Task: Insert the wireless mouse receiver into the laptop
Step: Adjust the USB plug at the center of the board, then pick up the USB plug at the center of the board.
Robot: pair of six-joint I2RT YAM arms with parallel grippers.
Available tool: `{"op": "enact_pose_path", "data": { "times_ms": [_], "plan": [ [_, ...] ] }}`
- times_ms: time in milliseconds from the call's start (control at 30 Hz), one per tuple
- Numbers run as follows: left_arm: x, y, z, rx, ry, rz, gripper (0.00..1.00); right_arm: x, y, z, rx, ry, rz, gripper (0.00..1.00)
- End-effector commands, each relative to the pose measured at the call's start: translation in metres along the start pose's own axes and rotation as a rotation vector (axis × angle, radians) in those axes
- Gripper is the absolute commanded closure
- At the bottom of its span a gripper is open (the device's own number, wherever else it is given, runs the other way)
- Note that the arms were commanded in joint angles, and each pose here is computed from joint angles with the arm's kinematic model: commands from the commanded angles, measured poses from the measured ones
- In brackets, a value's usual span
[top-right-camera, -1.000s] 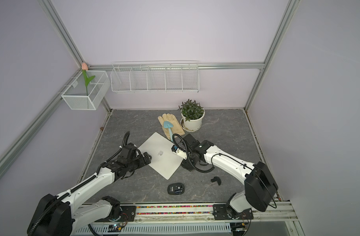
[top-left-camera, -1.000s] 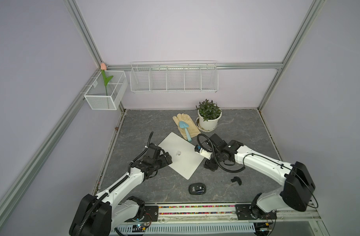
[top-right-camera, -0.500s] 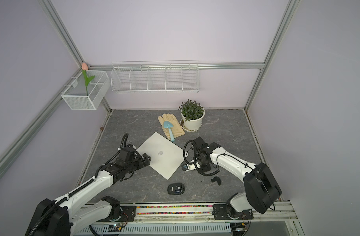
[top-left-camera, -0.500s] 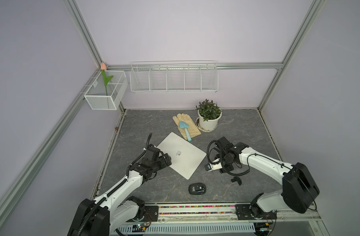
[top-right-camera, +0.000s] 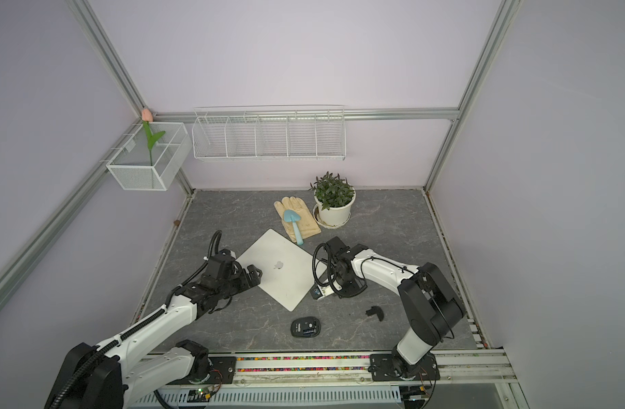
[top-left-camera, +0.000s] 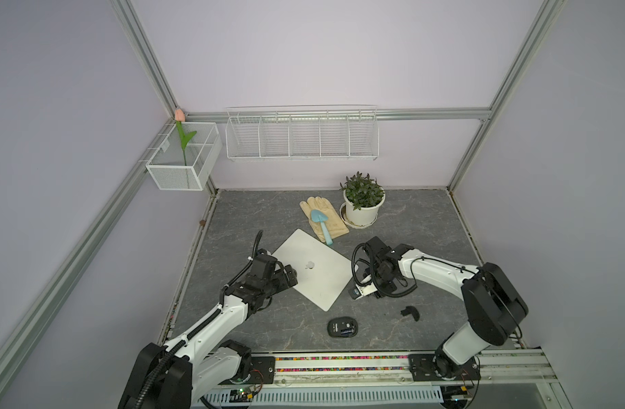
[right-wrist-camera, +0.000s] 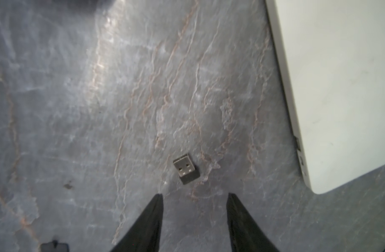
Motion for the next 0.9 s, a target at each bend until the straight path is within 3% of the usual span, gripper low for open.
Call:
{"op": "enact_pose_path", "data": {
  "times_ms": [0,867],
  "plan": [
    [0.002,0.005,-0.002,0.012,0.004,0.008,0.01,0.004,-0.007,0.006,-0.058,-0.012,-0.007,0.5],
    [-0.001,0.015,-0.007,0.01,0.0,0.018,0.01,0.015,0.013,0.009,0.005,-0.007,0.085,0.65]
  ]
}}
Point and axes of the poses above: each gripper's point midway between its finger pads, its own x axis out along the fingers, its own y axis along the line the jaws close on, z = x × y, the point moved 2 cm from there along -x, back along the fingers, and after that the axes turned 2 degrees about -x, right-handed, at the moved point
